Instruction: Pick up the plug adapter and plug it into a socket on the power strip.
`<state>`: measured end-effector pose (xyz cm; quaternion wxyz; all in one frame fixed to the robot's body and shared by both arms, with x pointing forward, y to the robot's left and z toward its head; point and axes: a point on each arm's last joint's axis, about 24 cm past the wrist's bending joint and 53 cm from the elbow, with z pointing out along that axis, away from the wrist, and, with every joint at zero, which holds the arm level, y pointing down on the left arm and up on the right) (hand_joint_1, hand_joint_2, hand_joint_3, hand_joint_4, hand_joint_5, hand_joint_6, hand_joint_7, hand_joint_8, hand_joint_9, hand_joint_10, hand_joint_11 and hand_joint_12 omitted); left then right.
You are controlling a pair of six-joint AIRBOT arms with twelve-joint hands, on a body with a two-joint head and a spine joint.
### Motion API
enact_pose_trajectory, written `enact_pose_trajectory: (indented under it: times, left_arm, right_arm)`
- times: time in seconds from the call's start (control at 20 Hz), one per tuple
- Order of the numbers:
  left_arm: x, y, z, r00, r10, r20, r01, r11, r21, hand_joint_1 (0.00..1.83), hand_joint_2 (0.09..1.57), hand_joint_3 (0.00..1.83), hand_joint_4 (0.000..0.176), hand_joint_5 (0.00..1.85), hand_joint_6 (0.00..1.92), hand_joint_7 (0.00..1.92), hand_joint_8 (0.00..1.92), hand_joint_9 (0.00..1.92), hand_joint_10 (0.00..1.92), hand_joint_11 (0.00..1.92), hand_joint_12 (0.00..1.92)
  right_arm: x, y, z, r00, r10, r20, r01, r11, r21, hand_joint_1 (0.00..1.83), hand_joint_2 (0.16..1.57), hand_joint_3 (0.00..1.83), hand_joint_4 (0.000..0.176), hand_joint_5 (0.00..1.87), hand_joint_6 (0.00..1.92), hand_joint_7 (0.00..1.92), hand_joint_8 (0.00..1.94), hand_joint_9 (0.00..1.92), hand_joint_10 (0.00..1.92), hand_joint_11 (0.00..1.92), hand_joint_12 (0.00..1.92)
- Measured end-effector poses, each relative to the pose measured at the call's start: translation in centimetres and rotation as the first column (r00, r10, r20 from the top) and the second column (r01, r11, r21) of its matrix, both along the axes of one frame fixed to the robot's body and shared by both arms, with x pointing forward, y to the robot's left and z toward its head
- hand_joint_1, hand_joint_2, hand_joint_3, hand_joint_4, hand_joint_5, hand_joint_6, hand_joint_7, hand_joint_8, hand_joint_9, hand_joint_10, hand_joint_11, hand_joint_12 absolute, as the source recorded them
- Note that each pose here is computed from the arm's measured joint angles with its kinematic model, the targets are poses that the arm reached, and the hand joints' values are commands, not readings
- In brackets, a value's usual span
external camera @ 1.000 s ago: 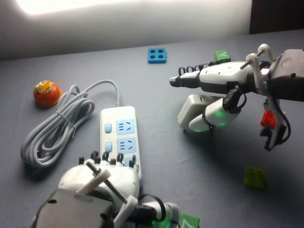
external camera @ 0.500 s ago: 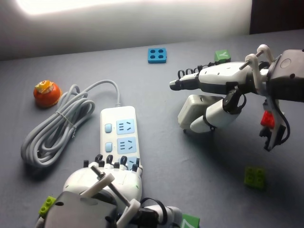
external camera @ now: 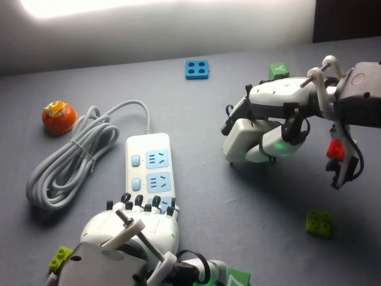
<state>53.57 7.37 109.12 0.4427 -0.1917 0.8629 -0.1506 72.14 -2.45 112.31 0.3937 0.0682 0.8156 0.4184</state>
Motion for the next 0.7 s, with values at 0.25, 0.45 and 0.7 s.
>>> enact_pose_trajectory:
  times: [0.25,0.45,0.7]
  left_arm:
    - [-0.1,-0.3,0.0,0.9994,-0.032,0.016,0.031,0.9994,0.015,0.00,1.22,0.00,0.000,0.07,0.00,0.09,0.00,0.06,0.00,0.00,0.17]
    - [-0.4,-0.4,-0.2,0.9989,-0.045,0.015,0.044,0.9988,0.022,0.00,1.21,0.00,0.000,0.08,0.00,0.10,0.00,0.07,0.00,0.00,0.17]
    - [-0.4,-0.4,-0.2,0.9990,-0.043,0.015,0.042,0.9989,0.022,0.02,1.21,0.00,0.000,0.09,0.00,0.10,0.00,0.06,0.00,0.00,0.15]
  right_arm:
    - [-0.1,0.1,-0.1,1.000,0.005,-0.003,-0.005,1.000,0.000,1.18,1.22,0.00,0.000,0.69,1.31,0.87,1.27,1.10,0.13,0.65,1.35]
    - [0.0,-0.2,0.0,1.000,0.001,-0.002,-0.001,1.000,-0.002,1.23,1.17,0.00,0.000,0.82,1.08,0.96,1.23,0.90,1.10,0.73,1.51]
    - [-0.5,-0.6,4.2,0.991,0.037,0.131,-0.032,0.999,-0.042,1.23,1.17,0.00,0.000,0.80,1.08,0.95,1.26,0.87,1.14,0.75,1.48]
